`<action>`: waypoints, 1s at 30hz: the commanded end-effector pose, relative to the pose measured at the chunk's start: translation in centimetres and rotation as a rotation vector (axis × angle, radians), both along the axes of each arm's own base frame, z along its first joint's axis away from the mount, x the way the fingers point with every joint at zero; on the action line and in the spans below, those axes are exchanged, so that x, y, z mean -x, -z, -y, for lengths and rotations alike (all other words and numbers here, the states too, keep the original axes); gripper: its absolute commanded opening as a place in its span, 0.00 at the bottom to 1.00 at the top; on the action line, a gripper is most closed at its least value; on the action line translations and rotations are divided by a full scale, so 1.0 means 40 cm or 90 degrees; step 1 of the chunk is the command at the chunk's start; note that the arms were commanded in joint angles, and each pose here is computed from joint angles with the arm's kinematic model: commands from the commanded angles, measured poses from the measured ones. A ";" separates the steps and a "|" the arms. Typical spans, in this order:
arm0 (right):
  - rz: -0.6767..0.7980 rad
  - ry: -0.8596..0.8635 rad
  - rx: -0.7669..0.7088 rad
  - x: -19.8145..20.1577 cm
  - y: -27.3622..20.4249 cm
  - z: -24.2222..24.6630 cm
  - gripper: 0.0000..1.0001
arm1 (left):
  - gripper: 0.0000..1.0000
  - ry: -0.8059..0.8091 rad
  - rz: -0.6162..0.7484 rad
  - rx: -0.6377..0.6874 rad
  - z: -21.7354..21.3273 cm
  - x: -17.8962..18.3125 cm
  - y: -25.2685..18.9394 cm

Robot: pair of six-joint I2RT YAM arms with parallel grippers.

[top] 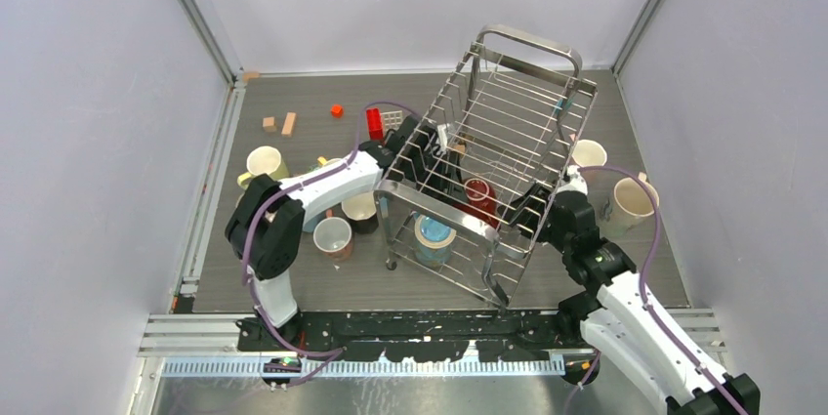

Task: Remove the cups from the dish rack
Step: Move the cup to the dish rack.

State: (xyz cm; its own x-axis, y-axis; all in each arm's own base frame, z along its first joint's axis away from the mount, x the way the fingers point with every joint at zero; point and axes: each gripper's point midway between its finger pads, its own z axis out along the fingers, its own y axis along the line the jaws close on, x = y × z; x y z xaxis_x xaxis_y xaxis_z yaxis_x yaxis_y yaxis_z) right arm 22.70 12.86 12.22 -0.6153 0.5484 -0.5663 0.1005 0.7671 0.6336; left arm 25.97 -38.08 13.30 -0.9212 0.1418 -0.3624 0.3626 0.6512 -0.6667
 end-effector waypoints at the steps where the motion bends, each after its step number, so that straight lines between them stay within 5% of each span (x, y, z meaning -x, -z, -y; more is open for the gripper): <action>1: 0.091 0.037 0.004 -0.040 -0.053 0.023 0.55 | 0.49 0.022 0.049 0.073 0.067 -0.039 -0.089; 30: 0.134 0.008 -0.008 -0.032 -0.010 0.010 0.56 | 0.42 0.031 0.011 0.102 0.122 -0.060 -0.079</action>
State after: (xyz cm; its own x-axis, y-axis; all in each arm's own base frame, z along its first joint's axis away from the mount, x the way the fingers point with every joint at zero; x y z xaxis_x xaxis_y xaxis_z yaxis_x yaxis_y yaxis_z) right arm 23.03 12.07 10.03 -0.5414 0.5502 -0.6357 0.0484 0.7752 0.6298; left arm 28.71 -41.77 15.34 -0.9159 0.1239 -0.3818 0.3804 0.5713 -0.7272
